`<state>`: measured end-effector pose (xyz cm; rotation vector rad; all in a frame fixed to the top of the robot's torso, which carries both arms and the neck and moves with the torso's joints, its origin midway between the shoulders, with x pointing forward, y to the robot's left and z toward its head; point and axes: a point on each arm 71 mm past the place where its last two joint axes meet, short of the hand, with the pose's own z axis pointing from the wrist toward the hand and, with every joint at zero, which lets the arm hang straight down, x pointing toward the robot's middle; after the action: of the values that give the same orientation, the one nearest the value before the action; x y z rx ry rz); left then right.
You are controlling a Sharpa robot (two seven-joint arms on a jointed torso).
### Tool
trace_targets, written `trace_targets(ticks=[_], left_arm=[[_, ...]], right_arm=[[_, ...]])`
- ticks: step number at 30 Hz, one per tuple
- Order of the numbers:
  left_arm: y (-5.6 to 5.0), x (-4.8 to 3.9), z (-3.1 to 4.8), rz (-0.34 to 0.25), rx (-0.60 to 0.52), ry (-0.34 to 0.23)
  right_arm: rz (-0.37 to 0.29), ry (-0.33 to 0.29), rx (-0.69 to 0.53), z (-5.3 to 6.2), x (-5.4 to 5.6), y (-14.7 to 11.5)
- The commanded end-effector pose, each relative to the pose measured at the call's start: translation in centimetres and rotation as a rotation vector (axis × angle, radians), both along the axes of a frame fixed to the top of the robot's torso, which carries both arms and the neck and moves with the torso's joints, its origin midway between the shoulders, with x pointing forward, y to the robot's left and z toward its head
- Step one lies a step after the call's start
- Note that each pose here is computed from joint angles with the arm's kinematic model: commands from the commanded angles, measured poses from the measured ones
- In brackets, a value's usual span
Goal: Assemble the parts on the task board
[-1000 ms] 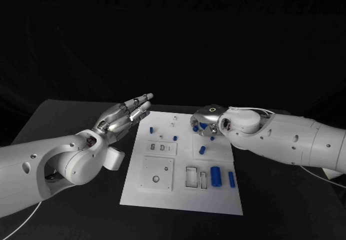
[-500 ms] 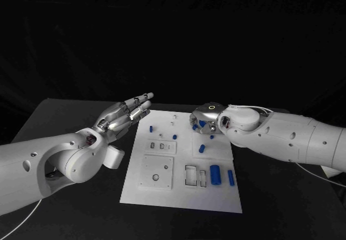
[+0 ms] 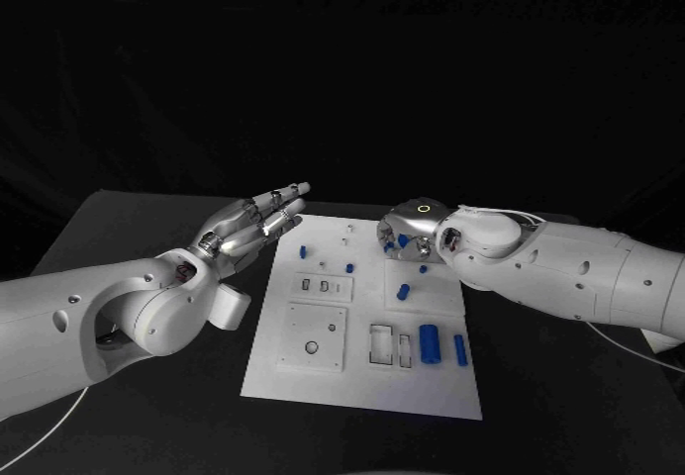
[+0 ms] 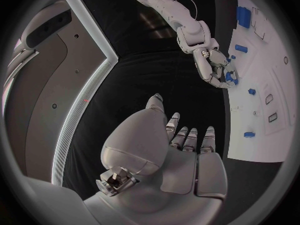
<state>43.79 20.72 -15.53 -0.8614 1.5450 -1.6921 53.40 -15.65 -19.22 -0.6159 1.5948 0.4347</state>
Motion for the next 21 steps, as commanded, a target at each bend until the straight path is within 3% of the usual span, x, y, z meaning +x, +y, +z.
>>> trace_targets(ticks=[1, 9, 21], left_arm=[[-0.2, -0.12, 0.09, -0.022, 0.001, -0.003], [-0.2, -0.11, 0.04, -0.022, 0.005, 0.002], [-0.6, -0.03, 0.06, -0.028, 0.012, -0.007]], right_arm=[[0.019, -0.032, 0.041, 0.5, 0.0, 0.1], [0.038, -0.027, 0.073, 1.5, 0.4, 1.8], [0.017, -0.008, 0.052, 2.6, 2.5, 4.4]])
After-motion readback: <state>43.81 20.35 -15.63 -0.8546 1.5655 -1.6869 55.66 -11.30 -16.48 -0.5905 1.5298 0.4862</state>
